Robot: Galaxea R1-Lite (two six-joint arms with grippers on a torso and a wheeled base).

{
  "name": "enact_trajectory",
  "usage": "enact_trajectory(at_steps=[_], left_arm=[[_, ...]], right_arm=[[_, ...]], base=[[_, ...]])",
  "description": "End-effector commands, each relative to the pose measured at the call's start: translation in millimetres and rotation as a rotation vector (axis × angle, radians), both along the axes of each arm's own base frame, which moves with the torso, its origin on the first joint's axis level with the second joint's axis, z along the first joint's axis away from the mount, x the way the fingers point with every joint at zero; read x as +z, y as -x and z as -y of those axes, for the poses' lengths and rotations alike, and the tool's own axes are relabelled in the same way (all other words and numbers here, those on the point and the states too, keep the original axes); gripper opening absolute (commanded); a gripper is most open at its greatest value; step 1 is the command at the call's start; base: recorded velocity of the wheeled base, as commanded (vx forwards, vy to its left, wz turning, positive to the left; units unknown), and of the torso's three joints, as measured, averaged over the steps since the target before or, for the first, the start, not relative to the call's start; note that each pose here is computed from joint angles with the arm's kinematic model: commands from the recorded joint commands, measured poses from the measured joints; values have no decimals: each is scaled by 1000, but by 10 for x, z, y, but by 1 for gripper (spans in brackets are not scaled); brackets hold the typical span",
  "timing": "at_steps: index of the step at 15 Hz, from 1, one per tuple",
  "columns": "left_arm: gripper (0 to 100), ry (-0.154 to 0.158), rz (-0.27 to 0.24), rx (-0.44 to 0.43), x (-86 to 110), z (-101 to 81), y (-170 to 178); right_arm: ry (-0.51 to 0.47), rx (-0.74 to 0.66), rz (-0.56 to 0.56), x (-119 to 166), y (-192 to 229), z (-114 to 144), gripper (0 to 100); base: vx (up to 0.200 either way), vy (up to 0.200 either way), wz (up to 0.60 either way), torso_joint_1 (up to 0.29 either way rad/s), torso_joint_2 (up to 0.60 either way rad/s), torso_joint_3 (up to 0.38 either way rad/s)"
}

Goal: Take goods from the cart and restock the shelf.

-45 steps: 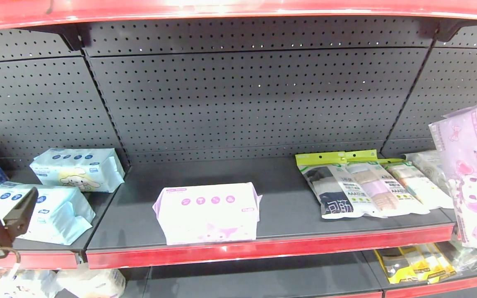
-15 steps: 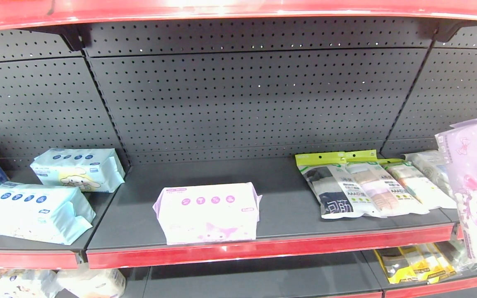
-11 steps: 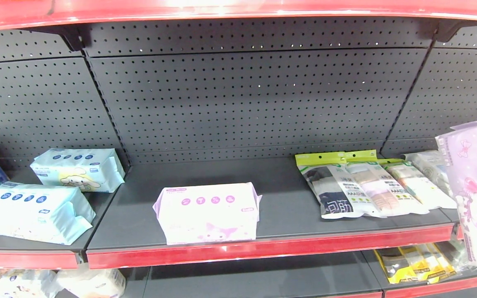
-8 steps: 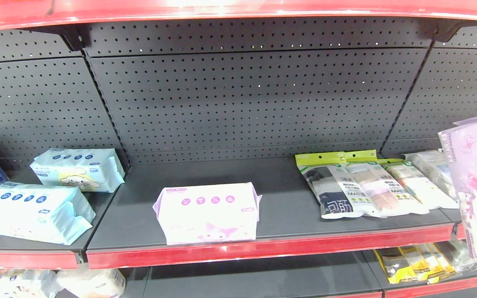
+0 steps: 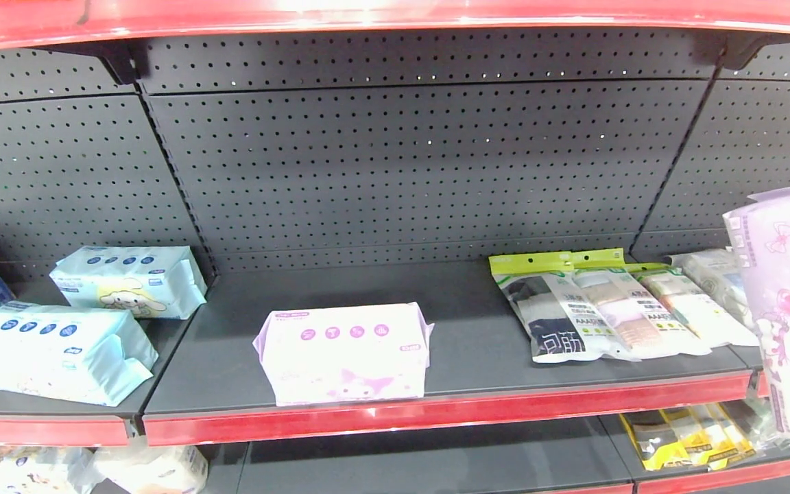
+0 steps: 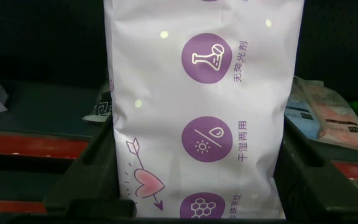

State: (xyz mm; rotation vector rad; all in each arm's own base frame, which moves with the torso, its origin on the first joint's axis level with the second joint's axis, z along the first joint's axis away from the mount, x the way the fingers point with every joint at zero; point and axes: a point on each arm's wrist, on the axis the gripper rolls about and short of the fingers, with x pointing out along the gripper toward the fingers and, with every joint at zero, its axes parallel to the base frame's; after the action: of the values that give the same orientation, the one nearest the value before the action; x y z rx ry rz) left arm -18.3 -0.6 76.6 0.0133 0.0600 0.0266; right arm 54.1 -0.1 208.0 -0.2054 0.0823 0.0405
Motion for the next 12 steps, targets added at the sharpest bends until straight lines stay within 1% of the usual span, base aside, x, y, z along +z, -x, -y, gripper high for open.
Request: enact_trajectory(at_steps=[1,5,6,8,12], left_arm=[[100,10,60,-24,-11,-5,45],[100,10,60,-24,-11,-5,45],[100,3,60,-28,-11,-4,45],[100,10,60,-27,-11,-4,45],[100,10,60,-27,-11,-4,45]], right_arm=[[-3,28,0,-55,51,-8,0],[-4,57,-7,-65,39,-14,0],[-7,66,-7,-61,36,-16,0],[-7,69,-12,-56,21,-17,0],[-11,131,-25,-46,-29,-29,0]], base=[[0,0,0,0,0,0],[0,0,0,0,0,0],[0,0,0,0,0,0],[0,0,0,0,0,0],[0,0,0,0,0,0]])
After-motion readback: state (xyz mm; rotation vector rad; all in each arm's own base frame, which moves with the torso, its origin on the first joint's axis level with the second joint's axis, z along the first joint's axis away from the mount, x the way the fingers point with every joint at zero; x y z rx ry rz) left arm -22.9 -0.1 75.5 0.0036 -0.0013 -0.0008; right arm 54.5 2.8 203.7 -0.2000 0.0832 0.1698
